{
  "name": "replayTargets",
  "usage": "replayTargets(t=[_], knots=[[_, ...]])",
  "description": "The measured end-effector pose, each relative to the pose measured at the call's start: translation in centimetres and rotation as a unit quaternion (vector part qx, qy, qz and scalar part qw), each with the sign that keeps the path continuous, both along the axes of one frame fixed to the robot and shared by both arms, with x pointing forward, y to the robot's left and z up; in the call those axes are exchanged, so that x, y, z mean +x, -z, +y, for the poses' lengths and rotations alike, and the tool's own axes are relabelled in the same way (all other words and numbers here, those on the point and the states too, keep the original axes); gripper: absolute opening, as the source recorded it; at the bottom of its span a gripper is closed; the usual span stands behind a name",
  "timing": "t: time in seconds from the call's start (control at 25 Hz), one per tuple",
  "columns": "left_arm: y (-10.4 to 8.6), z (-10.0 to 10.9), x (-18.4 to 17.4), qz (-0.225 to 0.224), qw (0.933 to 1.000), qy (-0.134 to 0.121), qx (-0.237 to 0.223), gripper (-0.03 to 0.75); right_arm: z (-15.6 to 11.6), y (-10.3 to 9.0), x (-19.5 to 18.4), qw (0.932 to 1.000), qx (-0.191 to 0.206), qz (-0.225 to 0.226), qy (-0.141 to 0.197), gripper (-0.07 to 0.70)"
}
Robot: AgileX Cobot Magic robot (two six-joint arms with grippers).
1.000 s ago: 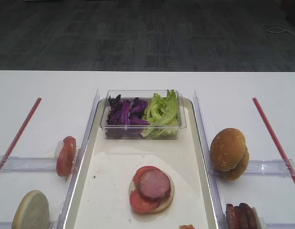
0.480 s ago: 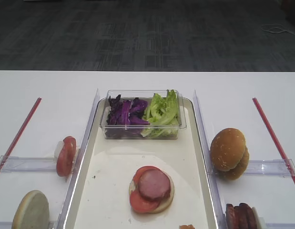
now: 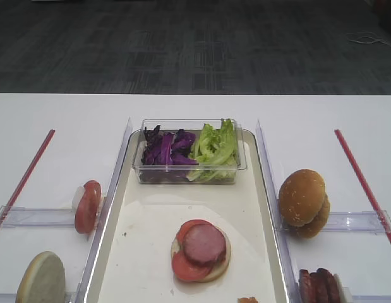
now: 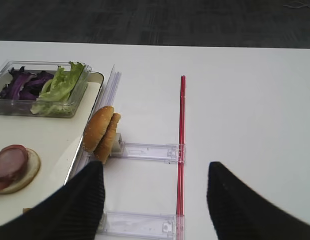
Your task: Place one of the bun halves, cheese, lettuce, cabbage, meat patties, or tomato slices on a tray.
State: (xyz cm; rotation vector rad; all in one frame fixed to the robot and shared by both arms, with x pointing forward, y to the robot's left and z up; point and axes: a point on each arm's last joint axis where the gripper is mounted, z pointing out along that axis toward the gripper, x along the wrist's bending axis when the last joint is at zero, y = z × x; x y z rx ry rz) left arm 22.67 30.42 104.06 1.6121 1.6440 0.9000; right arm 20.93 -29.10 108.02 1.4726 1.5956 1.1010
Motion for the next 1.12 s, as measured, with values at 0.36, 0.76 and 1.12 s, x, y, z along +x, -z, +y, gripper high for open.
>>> replayTargets(t=[0.36,0.76,1.12], knots=[[0.0,0.0,0.0,0.0,1.0,0.0,0.0,0.41,0.0,1.7,0.7,0.9991,-0.003,0.043,-0.001,0.454],[0.0,0.0,0.0,0.0,1.0,0.0,0.0,0.41,0.1,3.1,1.7,0.9983,0.014,0.055,0.009,0.454],[0.0,0.0,0.0,0.0,1.0,-0.001,-0.001,0.41,0.1,3.8,2.0,0.9976,0.017,0.066,0.011,0.454]])
